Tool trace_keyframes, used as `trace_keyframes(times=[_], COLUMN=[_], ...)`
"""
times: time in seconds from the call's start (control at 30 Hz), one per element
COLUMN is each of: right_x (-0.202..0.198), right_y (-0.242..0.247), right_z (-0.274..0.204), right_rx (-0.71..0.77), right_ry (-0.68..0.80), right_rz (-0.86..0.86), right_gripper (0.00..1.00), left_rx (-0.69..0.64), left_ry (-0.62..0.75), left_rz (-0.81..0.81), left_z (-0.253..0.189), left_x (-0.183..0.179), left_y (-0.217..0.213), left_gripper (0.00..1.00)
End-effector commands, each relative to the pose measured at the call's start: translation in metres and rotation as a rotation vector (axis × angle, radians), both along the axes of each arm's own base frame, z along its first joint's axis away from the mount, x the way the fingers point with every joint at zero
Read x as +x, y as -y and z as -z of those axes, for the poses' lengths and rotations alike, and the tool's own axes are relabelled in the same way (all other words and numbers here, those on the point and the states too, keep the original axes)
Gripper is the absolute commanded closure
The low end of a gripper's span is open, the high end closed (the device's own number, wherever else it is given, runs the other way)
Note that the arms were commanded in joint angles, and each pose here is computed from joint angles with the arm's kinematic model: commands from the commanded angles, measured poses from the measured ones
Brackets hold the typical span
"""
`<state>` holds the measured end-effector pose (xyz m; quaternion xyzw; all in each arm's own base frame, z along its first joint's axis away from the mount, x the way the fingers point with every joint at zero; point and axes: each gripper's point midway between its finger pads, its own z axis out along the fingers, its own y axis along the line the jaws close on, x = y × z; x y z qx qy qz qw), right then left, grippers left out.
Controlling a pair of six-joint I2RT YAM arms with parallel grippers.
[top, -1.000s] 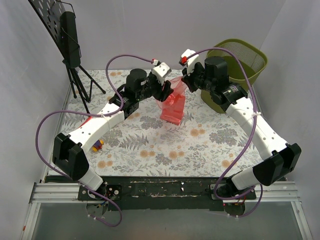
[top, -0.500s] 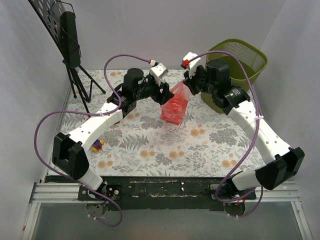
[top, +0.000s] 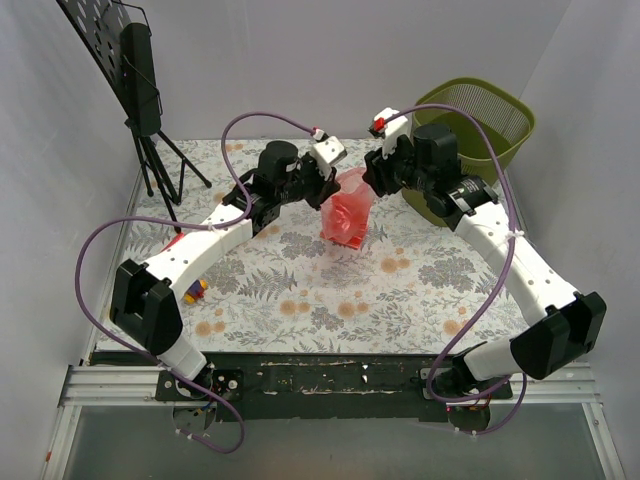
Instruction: Put the trash bags into the trash bin
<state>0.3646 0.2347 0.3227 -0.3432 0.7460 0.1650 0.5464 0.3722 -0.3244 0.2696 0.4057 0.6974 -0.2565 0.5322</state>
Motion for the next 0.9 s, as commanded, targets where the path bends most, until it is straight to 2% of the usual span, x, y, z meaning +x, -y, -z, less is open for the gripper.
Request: trace_keyframes(times=[0.0, 0.07, 0.2, 0.6, 0.67, 0.7, 0.73, 0.77, 0.87], right_x=[0.002, 0.005, 0.011, 0.016, 0.011, 0.011, 0.012, 0.018, 0.047], right_y=[-0.002, -0.004, -0.008, -0.03, -0.041, -0.044, -0.043, -0.039, 0.0], right_z=[0.007, 0.012, 0.014, 0.006, 0.006, 0.008, 0.013, 0.02, 0.034], right_rx=[0.081, 0.089, 0.106, 0.294, 0.32, 0.304, 0.266, 0.227, 0.099], right_ry=[-0.054, -0.071, -0.094, -0.211, -0.24, -0.237, -0.213, -0.196, -0.11], right_rz=[0.03, 0.036, 0.052, 0.061, -0.019, -0.045, -0.059, -0.039, 0.149], right_gripper=[0.41, 0.37, 0.34, 0.29, 0.38, 0.5, 0.66, 0.78, 0.99], left_rx=[-0.096, -0.13, -0.163, -0.304, -0.317, -0.321, -0.314, -0.299, -0.248], left_ry=[0.048, 0.018, -0.002, -0.026, -0.017, -0.003, 0.013, 0.028, 0.096], left_rz=[-0.053, -0.059, -0.087, -0.278, -0.311, -0.316, -0.321, -0.319, -0.325], left_z=[-0.058, -0.066, -0.077, -0.115, -0.12, -0.124, -0.127, -0.127, -0.127], left_x=[-0.002, -0.007, -0.007, 0.023, 0.027, 0.028, 0.029, 0.029, 0.026], left_y=[-0.007, -0.006, -0.009, -0.027, -0.031, -0.033, -0.036, -0.038, -0.05], left_gripper=[1.0, 1.0, 1.0, 1.0, 1.0, 1.0, 1.0, 1.0, 1.0])
